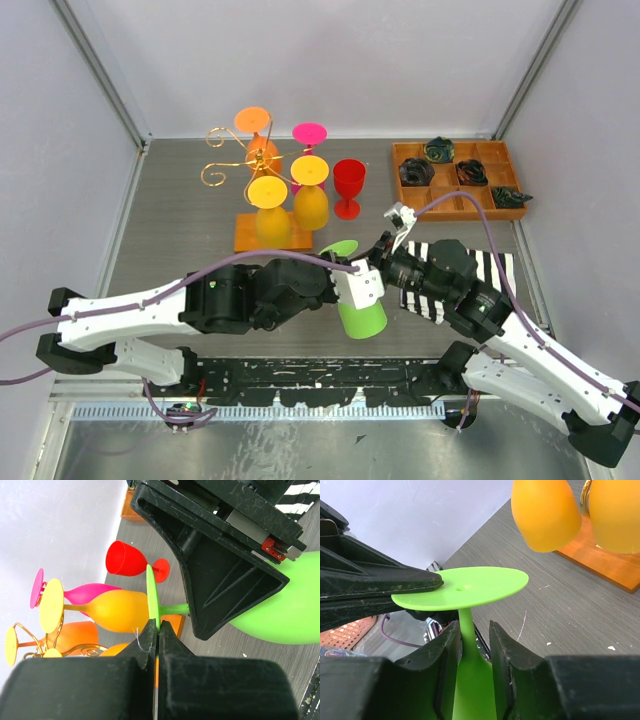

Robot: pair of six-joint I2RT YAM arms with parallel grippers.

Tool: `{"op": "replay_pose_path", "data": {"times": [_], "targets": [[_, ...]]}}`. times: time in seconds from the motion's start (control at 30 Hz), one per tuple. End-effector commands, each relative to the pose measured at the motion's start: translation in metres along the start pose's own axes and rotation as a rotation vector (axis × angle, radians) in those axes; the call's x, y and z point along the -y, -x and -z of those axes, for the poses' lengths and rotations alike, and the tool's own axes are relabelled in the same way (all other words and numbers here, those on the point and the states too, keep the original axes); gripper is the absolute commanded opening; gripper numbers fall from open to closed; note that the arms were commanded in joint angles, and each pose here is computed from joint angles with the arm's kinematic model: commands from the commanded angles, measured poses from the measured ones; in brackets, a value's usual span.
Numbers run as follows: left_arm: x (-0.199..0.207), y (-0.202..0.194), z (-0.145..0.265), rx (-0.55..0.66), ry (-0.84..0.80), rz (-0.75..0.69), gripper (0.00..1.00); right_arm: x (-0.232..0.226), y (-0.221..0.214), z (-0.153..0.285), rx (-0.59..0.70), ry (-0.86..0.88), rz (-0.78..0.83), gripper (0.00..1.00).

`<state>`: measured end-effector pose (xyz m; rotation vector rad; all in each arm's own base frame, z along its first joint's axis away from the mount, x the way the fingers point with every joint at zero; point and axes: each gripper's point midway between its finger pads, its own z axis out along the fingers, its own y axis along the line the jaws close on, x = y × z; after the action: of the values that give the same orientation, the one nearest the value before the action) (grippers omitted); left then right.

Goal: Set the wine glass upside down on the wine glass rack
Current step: Pick up the wine glass at the center of the board.

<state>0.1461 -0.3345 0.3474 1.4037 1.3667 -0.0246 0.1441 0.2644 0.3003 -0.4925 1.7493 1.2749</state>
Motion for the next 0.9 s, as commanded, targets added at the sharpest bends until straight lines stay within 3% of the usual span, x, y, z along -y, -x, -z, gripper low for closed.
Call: {"op": "replay_pose_path", "data": {"times": [0.0,0.53,0.57,0.67,0.87], "targets": [[-0.028,0.009,0.01,0.029,0.114,0.038,0.0,-0.003,0.005,0.004,0.015,-0.002,0.026,0.34],[-0.031,0.001,0.011,-0.003,0.17,0.035,0.0,-0.001,0.001,0.001,0.004,-0.002,0.027,0.02],[-0.032,0.001,0.011,-0.006,0.174,0.033,0.0,0.0,0.001,0.001,0.005,-0.004,0.029,0.03],[-0.033,0.0,0.012,-0.011,0.178,0.029,0.0,-0.001,0.002,0.001,0.006,-0.004,0.03,0.24],[-0.03,-0.002,0.01,-0.015,0.175,0.023,0.0,0.0,0.003,0.001,0.007,-0.004,0.039,0.33]]}}
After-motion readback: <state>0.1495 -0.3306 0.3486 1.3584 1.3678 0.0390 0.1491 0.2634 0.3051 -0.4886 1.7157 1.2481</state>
